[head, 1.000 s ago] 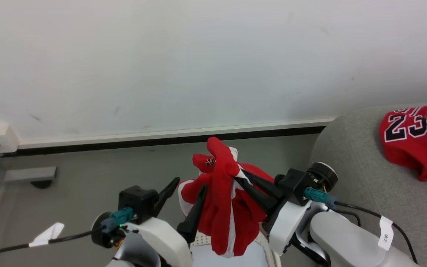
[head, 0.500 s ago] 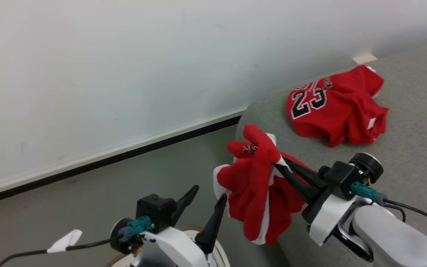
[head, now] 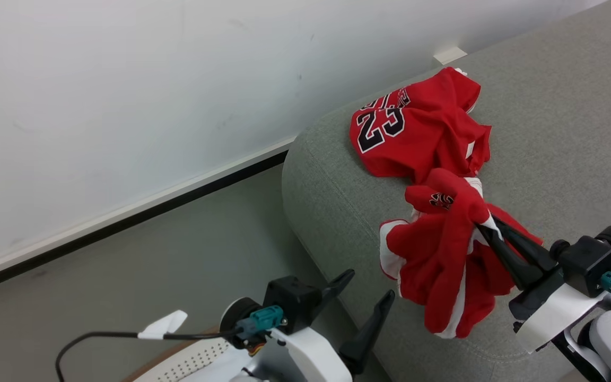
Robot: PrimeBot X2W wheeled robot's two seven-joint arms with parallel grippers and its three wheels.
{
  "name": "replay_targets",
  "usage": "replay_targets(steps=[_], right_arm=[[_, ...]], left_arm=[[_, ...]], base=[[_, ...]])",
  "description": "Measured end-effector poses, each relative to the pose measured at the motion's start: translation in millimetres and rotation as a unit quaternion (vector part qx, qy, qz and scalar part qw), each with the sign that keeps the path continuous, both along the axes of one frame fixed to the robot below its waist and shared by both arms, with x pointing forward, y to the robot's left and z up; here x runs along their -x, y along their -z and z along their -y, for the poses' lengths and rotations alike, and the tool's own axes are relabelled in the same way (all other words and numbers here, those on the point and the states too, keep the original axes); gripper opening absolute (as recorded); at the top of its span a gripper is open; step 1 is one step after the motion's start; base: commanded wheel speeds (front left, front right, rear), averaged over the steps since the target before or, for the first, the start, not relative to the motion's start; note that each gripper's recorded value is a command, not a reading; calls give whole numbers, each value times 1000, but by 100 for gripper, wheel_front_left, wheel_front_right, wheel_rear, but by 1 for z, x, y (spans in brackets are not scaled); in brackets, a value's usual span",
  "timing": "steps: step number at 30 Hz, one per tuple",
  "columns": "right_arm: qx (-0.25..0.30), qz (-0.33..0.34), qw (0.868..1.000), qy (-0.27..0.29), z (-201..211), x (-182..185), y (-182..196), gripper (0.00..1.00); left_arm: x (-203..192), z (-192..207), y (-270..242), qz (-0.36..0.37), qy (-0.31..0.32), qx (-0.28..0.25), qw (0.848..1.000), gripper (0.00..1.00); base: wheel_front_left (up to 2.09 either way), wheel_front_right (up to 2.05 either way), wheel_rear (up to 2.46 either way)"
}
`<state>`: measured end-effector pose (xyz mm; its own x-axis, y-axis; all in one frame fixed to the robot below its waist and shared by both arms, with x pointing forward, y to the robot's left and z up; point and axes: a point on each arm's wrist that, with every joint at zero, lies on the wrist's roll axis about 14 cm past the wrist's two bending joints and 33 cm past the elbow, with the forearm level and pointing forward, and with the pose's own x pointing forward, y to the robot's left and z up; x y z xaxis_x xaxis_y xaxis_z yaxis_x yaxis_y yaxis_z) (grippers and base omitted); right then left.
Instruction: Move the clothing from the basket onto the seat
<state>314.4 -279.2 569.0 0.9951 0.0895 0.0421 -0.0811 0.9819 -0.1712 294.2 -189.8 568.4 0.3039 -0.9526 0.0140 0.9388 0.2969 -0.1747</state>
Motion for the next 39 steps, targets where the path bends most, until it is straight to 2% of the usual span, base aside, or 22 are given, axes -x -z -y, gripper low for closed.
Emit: replay_targets(steps=[6, 11, 15, 21, 25, 29, 32, 36, 39], right_arm=[[-5, 6, 1000, 20, 4, 2, -8, 0], [-16, 9, 999, 31, 5, -21, -13, 0], [-6, 35, 998, 54, 22, -57, -34, 0], [29, 44, 992, 114, 72, -122, -50, 0], [64, 59, 982, 169, 119, -166, -72, 0], [68, 83, 972, 209, 149, -209, -85, 0], [67, 62, 966, 243, 170, -231, -60, 0], [40, -9, 962, 270, 178, -249, 21, 0], [14, -51, 955, 293, 182, -246, 77, 0]], left_arm=[[-4, 4, 5, -4, 7, -4, 1000, 100], [-26, 0, 15, -9, 1, -13, 1000, 100], [-51, -4, 24, -7, -5, -20, 1000, 100], [-103, -12, 33, 5, -15, -11, 1000, 100], [-136, -22, 50, -4, -29, -3, 1000, 100], [-167, -38, 77, -18, -55, -7, 998, 100], [-180, -49, 102, -38, -69, -14, 997, 100], [-190, -69, 133, -63, -96, -31, 993, 100], [-191, -83, 156, -81, -110, -54, 989, 100]], base=[[0, 0, 0], [0, 0, 0], [0, 0, 0], [0, 0, 0], [0, 0, 0], [0, 0, 0], [0, 0, 0], [0, 0, 0], [0, 0, 0]])
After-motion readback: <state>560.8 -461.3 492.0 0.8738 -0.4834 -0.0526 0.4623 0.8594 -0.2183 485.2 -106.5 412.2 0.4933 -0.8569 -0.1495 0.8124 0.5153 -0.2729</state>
